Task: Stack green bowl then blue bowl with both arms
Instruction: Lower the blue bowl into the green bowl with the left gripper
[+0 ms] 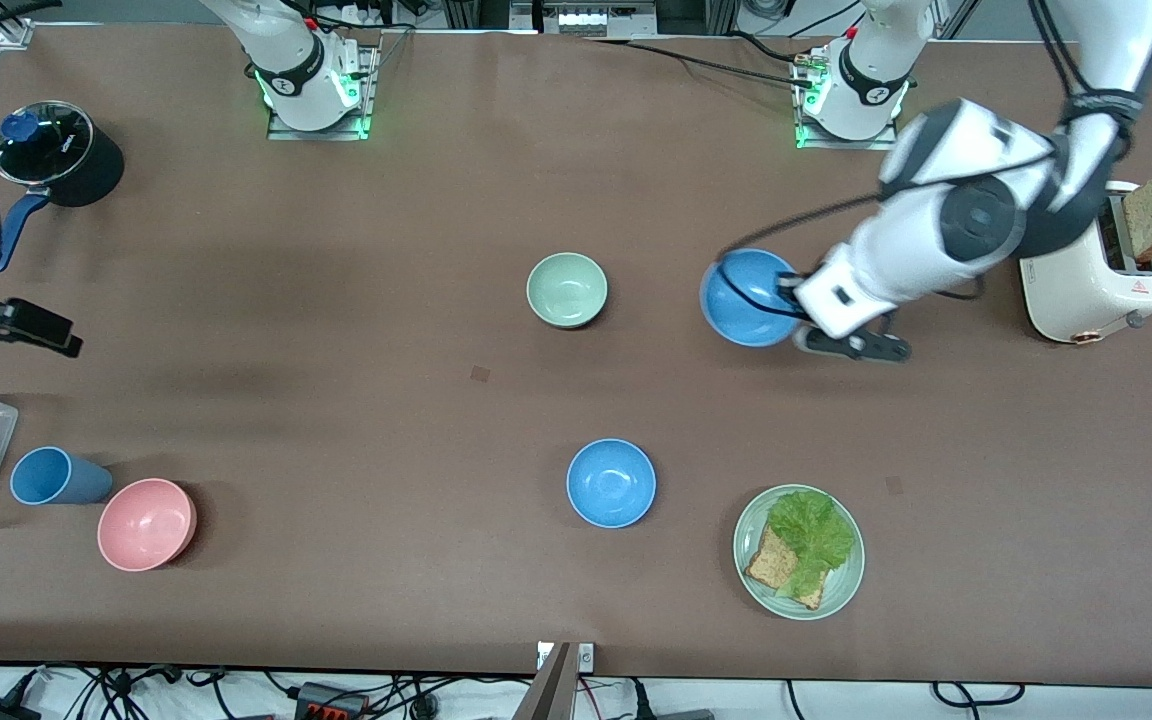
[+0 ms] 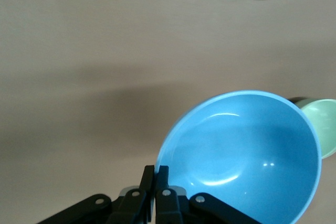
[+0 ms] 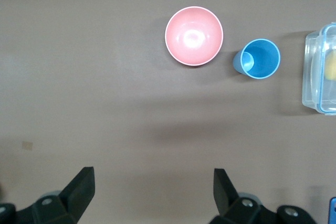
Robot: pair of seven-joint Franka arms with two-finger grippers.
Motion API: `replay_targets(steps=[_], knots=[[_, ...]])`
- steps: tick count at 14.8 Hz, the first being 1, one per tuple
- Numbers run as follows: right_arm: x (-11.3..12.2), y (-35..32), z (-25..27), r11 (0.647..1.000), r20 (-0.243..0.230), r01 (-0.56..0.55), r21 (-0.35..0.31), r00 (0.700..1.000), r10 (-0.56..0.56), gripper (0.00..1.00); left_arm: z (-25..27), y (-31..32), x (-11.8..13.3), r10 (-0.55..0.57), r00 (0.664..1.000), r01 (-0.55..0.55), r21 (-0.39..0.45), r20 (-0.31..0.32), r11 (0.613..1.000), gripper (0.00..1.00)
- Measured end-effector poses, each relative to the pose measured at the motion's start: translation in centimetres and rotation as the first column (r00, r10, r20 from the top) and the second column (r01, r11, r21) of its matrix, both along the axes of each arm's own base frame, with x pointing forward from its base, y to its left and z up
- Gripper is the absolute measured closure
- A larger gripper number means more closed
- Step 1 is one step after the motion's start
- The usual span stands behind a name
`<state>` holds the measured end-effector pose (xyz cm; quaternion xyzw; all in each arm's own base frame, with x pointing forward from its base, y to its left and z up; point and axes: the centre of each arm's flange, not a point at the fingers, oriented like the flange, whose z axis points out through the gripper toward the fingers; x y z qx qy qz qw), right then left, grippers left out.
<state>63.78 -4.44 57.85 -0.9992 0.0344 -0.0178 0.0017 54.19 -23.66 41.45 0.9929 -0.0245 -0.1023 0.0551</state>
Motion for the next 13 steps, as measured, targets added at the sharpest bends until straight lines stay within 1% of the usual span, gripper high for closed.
replay_targets(steps=[2,5,7,8,10,13], knots=[[-0.6,0.1,1.1,1.000,0.004,-0.004,0.000,1.000,0.004,0.00,0.2,-2.9,-1.3,0.029,1.000,-0.029,-0.003,0.003,1.000,0.96],[-1.3,0.4,1.2,1.000,-0.013,-0.009,0.002,1.000,0.009,0.00,-0.4,-8.2,-3.4,0.124,0.992,-0.124,-0.020,-0.003,0.992,0.96],[-1.8,0.5,0.6,1.000,-0.025,-0.009,0.003,1.000,0.009,0.00,-1.3,-12.4,-5.0,0.186,0.983,-0.186,-0.055,-0.008,0.981,0.96],[-2.2,0.5,0.3,1.000,-0.020,-0.009,0.001,1.000,0.010,0.00,-2.0,-14.0,-5.7,0.207,0.978,-0.208,-0.073,-0.019,0.975,0.96],[-3.6,0.5,-0.1,1.000,0.001,-0.015,-0.021,1.000,0.015,0.00,-3.4,-16.3,-6.8,0.206,0.978,-0.208,-0.094,-0.036,0.974,0.96],[-5.7,0.6,-0.6,0.999,0.001,-0.020,-0.031,1.000,0.020,0.00,-5.5,-18.1,-7.9,0.180,0.983,-0.182,-0.070,-0.038,0.981,0.96]])
